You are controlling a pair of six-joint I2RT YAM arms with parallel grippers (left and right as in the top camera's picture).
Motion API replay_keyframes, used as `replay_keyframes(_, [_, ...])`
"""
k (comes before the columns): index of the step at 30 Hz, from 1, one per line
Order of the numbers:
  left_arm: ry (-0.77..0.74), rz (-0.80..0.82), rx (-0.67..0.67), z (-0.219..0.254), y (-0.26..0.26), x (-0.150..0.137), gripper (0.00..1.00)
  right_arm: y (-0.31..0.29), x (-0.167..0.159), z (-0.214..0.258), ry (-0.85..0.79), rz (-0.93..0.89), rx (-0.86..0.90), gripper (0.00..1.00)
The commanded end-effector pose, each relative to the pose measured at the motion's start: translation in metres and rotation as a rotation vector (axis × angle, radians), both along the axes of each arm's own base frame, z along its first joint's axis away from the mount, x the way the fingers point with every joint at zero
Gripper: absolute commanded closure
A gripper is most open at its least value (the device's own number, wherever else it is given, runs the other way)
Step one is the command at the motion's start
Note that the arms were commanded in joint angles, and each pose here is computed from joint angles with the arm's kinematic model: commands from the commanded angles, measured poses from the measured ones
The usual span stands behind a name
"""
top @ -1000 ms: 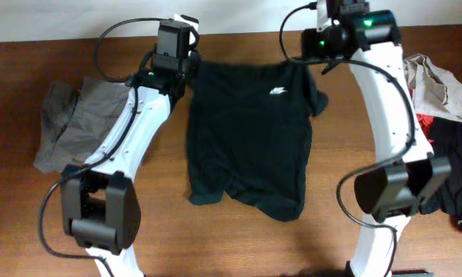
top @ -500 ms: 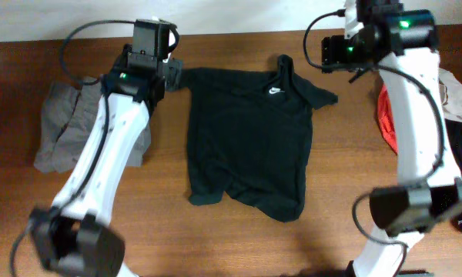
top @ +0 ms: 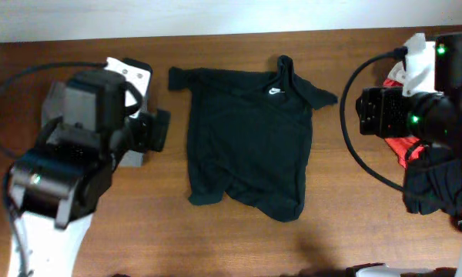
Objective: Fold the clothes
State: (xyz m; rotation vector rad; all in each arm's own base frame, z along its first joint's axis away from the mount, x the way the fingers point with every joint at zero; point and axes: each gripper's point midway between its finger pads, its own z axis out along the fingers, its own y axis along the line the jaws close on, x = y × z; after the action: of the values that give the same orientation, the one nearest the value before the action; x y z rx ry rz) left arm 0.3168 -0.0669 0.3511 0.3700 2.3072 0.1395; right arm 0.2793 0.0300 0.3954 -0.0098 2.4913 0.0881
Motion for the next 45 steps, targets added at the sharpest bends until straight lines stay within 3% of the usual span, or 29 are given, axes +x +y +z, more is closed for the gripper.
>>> replay_keyframes(1, [0.16, 0.004, -0.042, -0.054, -0.014, 0.01, 0.01, 0.008, 0.009, -0.036, 0.135, 0.008, 0.024, 0.15])
replay_keyframes(9, [0.411, 0.0, -0.063, -0.165, -0.034, 0.022, 0.01, 0.034, 0.02, -0.148, 0.413, 0.065, 0.125, 0.19])
replay_keyframes(17, [0.682, 0.023, -0.027, -0.264, -0.037, 0.007, 0.01, 0.043, -0.021, -0.293, 0.677, 0.028, 0.197, 0.21])
replay_keyframes(28, [0.848, 0.037, -0.098, -0.316, -0.045, -0.028, 0.05, 0.058, -0.057, -0.371, 0.715, 0.066, 0.304, 0.33])
replay_keyframes(32, [0.857, 0.006, -0.167, -0.335, -0.055, -0.037, 0.22, 0.057, -0.063, -0.386, 0.704, 0.067, 0.302, 0.39])
replay_keyframes(39, [0.866, -0.005, -0.191, -0.347, -0.058, -0.045, 0.3, 0.055, -0.057, -0.393, 0.659, 0.069, 0.289, 0.54])
replay_keyframes(43, [0.848, -0.01, -0.197, -0.35, -0.059, -0.042, 0.47, 0.056, -0.053, -0.398, 0.631, 0.075, 0.291, 0.67])
replay_keyframes(45, [0.848, -0.009, -0.197, -0.35, -0.059, -0.042, 0.61, 0.056, -0.053, -0.399, 0.628, 0.075, 0.291, 0.75])
